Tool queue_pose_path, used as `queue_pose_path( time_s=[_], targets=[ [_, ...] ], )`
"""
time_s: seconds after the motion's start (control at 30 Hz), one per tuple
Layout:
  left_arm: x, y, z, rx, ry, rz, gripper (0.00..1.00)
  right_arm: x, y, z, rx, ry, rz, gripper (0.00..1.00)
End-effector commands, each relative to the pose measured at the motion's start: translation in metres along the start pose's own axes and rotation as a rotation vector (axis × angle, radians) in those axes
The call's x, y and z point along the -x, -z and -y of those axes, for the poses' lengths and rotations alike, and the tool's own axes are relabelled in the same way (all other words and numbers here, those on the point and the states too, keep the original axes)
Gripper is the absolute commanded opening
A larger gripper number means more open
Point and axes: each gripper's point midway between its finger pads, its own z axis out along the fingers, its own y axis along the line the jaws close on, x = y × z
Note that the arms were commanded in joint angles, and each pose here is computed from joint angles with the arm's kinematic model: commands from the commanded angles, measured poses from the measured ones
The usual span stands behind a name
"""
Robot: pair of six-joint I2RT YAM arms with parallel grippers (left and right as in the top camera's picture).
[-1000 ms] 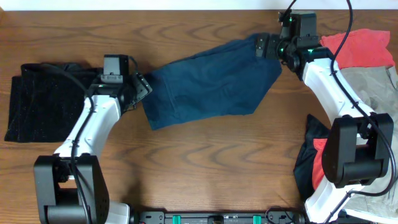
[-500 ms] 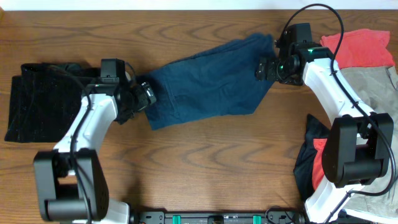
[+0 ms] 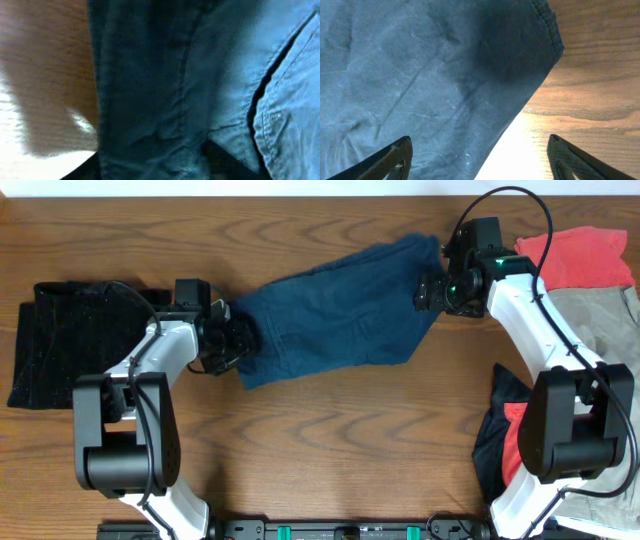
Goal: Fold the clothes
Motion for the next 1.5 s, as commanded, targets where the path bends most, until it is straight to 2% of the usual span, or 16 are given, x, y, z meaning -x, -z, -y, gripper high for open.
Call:
queue_pose_path(
  time_s=[0.0, 0.1, 0.17, 0.27, 0.33, 0.4, 0.43, 0.5, 0.67, 0.77, 0.93, 1.1, 1.23, 1.4, 1.47],
  targets=[
    [-0.014, -0.011, -0.004, -0.004, -0.012, -0.058, 0.28, 0.006, 0.014, -0.017, 0.023, 0.044, 0.037, 0.82],
    [-0.013, -0.011, -0.004, -0.004, -0.014, -0.058, 0.06, 0.006, 0.013, -0.026, 0.033, 0.073, 0.045, 0.82],
    [-0.015, -0.01, -0.004, 0.002, -0.012, -0.062, 0.06, 0.007, 0.012, -0.033, 0.042, 0.096, 0.055, 0.8],
    [-0.018, -0.003, -0.015, 0.078, 0.005, -0.078, 0.06, 0.005, 0.011, -0.046, 0.054, 0.132, 0.059, 0.68],
    [-0.02, 0.009, -0.019, 0.129, -0.004, -0.09, 0.06, 0.002, 0.01, -0.053, 0.061, 0.151, 0.053, 0.48],
    [-0.022, 0.027, -0.018, 0.165, -0.008, -0.094, 0.06, -0.003, 0.009, -0.062, 0.071, 0.168, 0.046, 0.21],
    [-0.022, 0.038, -0.017, 0.183, -0.008, -0.091, 0.06, -0.005, 0.008, -0.066, 0.074, 0.176, 0.042, 0.13],
    [-0.024, 0.06, -0.01, 0.194, -0.012, -0.078, 0.06, -0.011, 0.005, -0.077, 0.091, 0.198, 0.027, 0.05],
    [-0.024, 0.116, 0.016, 0.141, -0.055, 0.044, 0.06, -0.044, -0.009, -0.126, 0.248, 0.294, -0.072, 0.04],
    [-0.026, 0.141, 0.027, 0.108, -0.077, 0.118, 0.06, -0.064, -0.021, -0.145, 0.283, 0.331, -0.124, 0.04],
    [-0.034, 0.173, 0.043, 0.06, -0.125, 0.211, 0.06, -0.119, -0.048, -0.199, 0.426, 0.417, -0.261, 0.04],
    [-0.043, 0.175, 0.056, 0.042, -0.171, 0.216, 0.06, -0.171, -0.074, -0.25, 0.549, 0.472, -0.348, 0.04],
    [-0.051, 0.17, 0.068, 0.032, -0.218, 0.197, 0.06, -0.204, -0.082, -0.287, 0.635, 0.562, -0.356, 0.05],
    [-0.05, 0.168, 0.083, 0.005, -0.265, 0.219, 0.06, -0.209, -0.091, -0.292, 0.56, 0.615, -0.304, 0.05],
    [-0.046, 0.169, 0.086, -0.003, -0.27, 0.236, 0.06, -0.205, -0.089, -0.292, 0.561, 0.613, -0.295, 0.15]
  ],
)
